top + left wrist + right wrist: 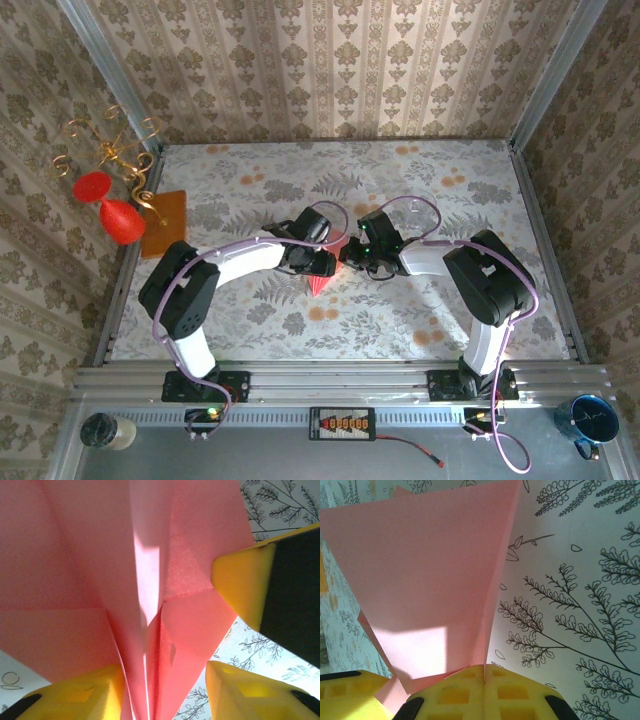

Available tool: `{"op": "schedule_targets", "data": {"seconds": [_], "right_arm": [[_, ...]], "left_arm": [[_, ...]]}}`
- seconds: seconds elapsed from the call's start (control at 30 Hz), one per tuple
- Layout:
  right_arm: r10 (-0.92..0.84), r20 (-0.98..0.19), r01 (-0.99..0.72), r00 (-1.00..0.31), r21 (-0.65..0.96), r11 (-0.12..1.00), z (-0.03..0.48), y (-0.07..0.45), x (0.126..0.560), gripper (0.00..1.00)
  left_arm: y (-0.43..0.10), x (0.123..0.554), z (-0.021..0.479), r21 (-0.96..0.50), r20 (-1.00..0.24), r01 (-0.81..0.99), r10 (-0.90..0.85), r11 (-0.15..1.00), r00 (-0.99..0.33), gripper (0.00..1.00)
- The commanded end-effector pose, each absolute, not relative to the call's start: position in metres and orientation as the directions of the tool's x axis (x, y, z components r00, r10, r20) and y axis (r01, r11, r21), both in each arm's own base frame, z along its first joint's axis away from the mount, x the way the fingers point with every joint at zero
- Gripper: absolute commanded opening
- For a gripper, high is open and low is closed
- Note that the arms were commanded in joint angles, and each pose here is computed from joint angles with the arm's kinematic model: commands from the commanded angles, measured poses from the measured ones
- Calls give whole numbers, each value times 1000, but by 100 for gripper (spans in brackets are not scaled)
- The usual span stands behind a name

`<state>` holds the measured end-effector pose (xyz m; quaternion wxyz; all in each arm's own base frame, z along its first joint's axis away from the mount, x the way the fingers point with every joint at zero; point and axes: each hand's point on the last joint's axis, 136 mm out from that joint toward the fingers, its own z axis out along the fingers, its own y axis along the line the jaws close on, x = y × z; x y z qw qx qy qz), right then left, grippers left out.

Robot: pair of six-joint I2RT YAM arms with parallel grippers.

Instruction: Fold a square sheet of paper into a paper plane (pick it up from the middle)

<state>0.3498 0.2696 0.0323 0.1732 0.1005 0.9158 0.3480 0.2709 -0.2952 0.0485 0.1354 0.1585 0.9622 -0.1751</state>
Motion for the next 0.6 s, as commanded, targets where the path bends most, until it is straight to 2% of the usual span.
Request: {"op": "schedule_targets", "data": {"seconds": [0.0,0.13,0.37,0.57], "right_arm": [[309,-235,71,-921,682,728,30,272,354,1],[308,-234,71,-922,681,729,29,272,354,1],[312,-234,71,-921,686,724,31,272,355,1],[317,-231,75,-920,691,719,32,271,356,2]], "left_arm": [[-292,270,43,-250,-301,375,297,892,-906,47],[-291,271,37,-230,-290,373,303,899,-908,47],[-291,274,31,-204,-283,373,311,905,-907,39],[-291,273,27,-186,-272,374,318,908,-908,39]]}}
